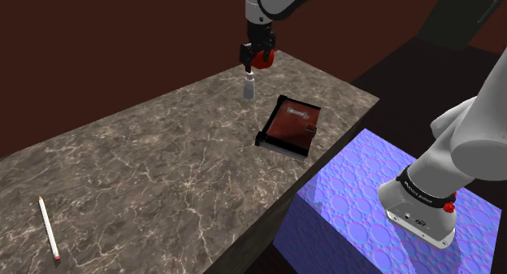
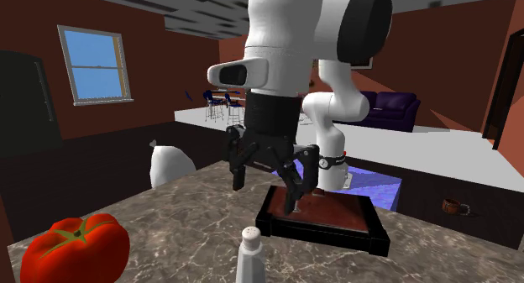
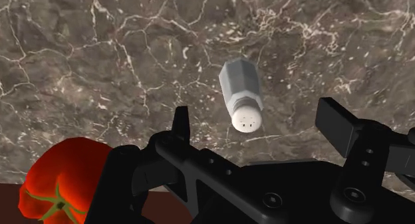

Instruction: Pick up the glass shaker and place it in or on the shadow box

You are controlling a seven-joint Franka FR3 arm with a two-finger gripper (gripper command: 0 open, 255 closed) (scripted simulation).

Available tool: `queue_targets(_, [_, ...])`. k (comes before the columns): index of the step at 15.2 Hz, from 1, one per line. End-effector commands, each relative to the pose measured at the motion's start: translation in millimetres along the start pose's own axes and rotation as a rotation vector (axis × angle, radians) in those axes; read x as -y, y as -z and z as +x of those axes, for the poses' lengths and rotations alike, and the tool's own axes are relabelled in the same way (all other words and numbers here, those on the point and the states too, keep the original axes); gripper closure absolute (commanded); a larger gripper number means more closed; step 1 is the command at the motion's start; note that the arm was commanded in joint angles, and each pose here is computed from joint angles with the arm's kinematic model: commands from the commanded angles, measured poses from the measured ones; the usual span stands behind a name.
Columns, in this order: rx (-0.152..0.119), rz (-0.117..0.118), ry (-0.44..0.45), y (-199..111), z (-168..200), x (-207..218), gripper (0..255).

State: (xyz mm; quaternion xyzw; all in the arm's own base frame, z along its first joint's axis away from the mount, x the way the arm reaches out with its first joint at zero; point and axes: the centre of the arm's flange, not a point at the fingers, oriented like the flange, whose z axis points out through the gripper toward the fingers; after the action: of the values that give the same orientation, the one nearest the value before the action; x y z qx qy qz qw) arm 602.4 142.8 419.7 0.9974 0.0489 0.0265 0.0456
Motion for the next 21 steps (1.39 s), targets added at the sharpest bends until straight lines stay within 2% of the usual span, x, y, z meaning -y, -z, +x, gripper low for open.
queue_targets(1, [0.002, -0.014, -0.004, -16, 20, 9, 0])
queue_targets(3, [0.004, -0.023, -0.007, -26, 32, 13, 0])
queue_targets(10, [0.004, -0.023, -0.007, -66, 32, 12, 0])
queue_targets(18, [0.004, -0.023, -0.007, -66, 32, 12, 0])
queue_targets(19, [0.004, -0.023, -0.007, -66, 32, 12, 255])
queue_targets(21, [0.004, -0.023, -0.007, -66, 32, 12, 255])
